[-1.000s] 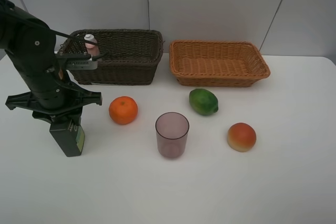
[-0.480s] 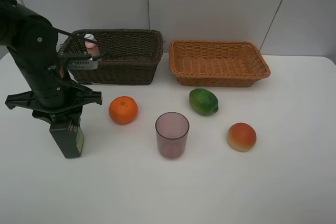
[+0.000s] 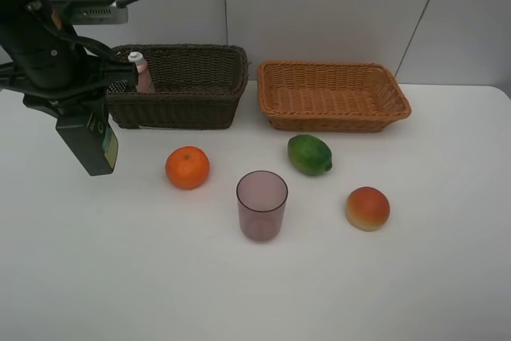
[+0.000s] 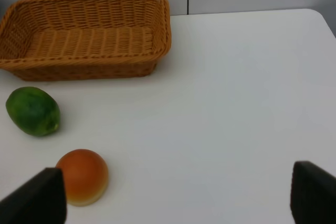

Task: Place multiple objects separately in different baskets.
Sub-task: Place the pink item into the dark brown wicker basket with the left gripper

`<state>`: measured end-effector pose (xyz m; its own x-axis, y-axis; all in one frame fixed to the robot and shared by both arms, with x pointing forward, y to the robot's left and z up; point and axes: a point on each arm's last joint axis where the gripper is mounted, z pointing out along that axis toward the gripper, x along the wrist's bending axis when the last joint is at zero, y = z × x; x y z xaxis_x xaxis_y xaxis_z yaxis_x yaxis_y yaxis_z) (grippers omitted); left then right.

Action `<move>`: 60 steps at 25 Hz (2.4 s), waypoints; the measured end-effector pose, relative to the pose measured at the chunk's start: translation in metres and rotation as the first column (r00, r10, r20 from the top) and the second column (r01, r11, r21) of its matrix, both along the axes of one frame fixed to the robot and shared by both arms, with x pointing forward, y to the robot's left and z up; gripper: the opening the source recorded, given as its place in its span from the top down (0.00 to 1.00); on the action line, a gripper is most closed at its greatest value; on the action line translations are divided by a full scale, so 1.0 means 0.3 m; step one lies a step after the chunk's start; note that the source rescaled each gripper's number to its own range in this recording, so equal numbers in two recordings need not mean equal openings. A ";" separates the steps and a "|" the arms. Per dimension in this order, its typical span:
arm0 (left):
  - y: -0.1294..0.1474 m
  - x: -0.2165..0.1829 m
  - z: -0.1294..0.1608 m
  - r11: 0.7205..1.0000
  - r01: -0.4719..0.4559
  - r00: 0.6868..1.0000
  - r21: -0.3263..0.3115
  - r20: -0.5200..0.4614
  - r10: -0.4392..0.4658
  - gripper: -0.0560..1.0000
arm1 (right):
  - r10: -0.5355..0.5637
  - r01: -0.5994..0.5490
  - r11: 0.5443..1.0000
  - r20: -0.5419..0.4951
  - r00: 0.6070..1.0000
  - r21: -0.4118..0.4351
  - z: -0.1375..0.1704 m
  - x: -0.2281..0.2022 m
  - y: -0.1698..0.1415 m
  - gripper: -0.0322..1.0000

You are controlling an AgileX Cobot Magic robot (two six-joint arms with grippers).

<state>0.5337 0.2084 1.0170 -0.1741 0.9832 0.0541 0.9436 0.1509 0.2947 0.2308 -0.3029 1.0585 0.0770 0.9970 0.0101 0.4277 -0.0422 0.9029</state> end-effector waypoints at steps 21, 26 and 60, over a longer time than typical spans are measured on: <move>-0.087 0.297 0.164 0.990 0.122 0.930 -0.070 0.357 -0.090 0.49 | 0.000 0.000 1.000 0.000 1.000 0.000 0.000 0.000 0.000 0.21; -0.119 0.379 0.108 0.987 0.150 0.924 -0.059 0.364 -0.119 0.49 | 0.000 0.000 1.000 0.000 1.000 0.000 0.000 0.000 0.000 0.21; -0.207 0.562 -0.264 0.964 0.255 0.886 -0.080 0.418 -0.200 0.49 | 0.000 0.000 1.000 0.000 1.000 0.000 0.000 0.000 0.000 0.21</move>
